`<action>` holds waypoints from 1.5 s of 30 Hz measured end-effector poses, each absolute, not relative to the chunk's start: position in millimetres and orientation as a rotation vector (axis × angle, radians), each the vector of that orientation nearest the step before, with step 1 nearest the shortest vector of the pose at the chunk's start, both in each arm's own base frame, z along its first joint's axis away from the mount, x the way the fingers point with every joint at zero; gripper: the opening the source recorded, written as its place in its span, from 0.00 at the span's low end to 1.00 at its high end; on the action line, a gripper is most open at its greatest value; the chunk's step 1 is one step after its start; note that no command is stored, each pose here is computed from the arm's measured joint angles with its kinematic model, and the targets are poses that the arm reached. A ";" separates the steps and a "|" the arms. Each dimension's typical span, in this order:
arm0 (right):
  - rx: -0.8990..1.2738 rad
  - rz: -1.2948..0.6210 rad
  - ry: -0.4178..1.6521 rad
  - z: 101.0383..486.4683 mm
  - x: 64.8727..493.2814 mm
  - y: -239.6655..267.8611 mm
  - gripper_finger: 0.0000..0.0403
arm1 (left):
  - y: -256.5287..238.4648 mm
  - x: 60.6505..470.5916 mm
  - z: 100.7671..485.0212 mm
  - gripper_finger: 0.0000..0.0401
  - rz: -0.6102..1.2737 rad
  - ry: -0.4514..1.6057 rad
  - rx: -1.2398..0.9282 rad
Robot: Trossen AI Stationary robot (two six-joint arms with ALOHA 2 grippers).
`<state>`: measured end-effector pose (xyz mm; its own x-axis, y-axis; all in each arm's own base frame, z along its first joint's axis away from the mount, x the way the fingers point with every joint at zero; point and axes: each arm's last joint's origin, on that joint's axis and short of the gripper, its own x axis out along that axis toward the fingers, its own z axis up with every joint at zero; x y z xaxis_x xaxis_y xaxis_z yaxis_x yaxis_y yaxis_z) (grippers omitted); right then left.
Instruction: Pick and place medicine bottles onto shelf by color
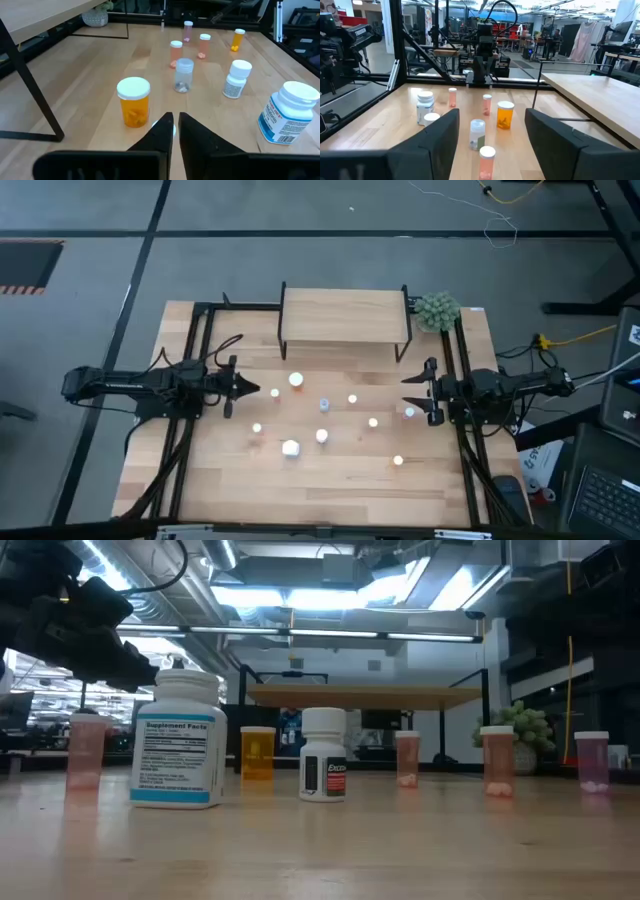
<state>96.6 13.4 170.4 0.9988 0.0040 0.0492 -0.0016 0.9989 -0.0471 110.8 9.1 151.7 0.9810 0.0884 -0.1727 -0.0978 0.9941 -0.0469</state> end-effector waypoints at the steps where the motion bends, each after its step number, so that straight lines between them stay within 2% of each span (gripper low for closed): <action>1: -0.047 0.003 -0.050 170.4 96.5 13.4 0.57 | 9.1 110.8 151.7 0.06 0.094 0.172 -0.055; 40: -0.047 0.003 -0.050 170.4 96.5 13.4 0.57 | 9.1 110.8 151.7 0.06 0.094 0.172 -0.055; 45: 0.123 0.015 -0.046 170.2 96.6 13.7 0.57 | 9.1 110.8 151.7 0.06 0.094 0.172 -0.055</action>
